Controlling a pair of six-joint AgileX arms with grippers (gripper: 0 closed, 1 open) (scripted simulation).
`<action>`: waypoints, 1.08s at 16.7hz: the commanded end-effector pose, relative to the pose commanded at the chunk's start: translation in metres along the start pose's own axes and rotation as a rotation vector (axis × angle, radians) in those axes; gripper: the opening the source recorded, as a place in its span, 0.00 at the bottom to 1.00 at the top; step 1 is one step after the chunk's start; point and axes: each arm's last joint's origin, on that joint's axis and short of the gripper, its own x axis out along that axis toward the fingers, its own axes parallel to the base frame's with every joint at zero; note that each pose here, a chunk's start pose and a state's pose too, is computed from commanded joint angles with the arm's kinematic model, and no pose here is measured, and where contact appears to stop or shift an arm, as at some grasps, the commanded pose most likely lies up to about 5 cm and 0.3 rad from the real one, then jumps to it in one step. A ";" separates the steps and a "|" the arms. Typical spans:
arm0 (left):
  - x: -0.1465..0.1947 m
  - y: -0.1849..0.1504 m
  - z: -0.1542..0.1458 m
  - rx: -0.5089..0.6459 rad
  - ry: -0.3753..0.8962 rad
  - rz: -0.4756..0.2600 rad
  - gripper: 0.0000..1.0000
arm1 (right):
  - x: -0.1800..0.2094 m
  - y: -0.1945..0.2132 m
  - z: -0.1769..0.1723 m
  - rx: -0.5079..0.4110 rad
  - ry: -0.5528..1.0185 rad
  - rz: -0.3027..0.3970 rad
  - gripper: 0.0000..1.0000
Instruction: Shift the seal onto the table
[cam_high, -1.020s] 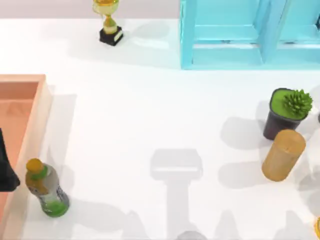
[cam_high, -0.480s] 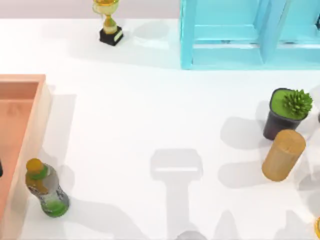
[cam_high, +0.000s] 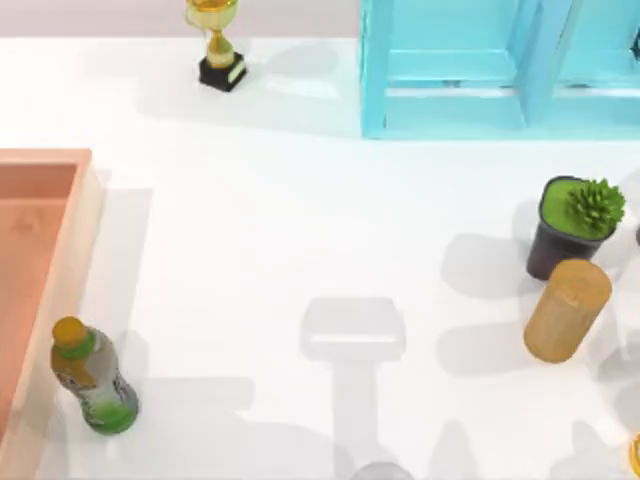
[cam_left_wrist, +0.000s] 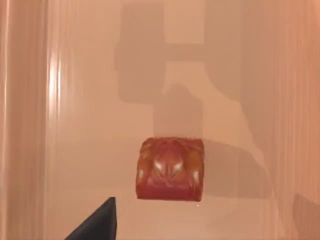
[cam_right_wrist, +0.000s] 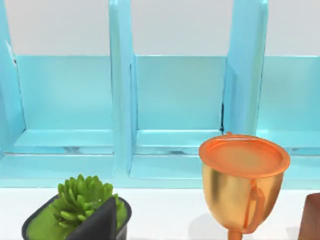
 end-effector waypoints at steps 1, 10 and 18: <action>0.004 0.006 0.009 0.002 0.075 -0.013 1.00 | 0.000 0.000 0.000 0.000 0.000 0.000 1.00; 0.037 0.046 0.056 0.004 0.408 -0.103 1.00 | 0.000 0.000 0.000 0.000 0.000 0.000 1.00; 0.054 0.044 0.050 0.004 0.408 -0.103 1.00 | 0.000 0.000 0.000 0.000 0.000 0.000 1.00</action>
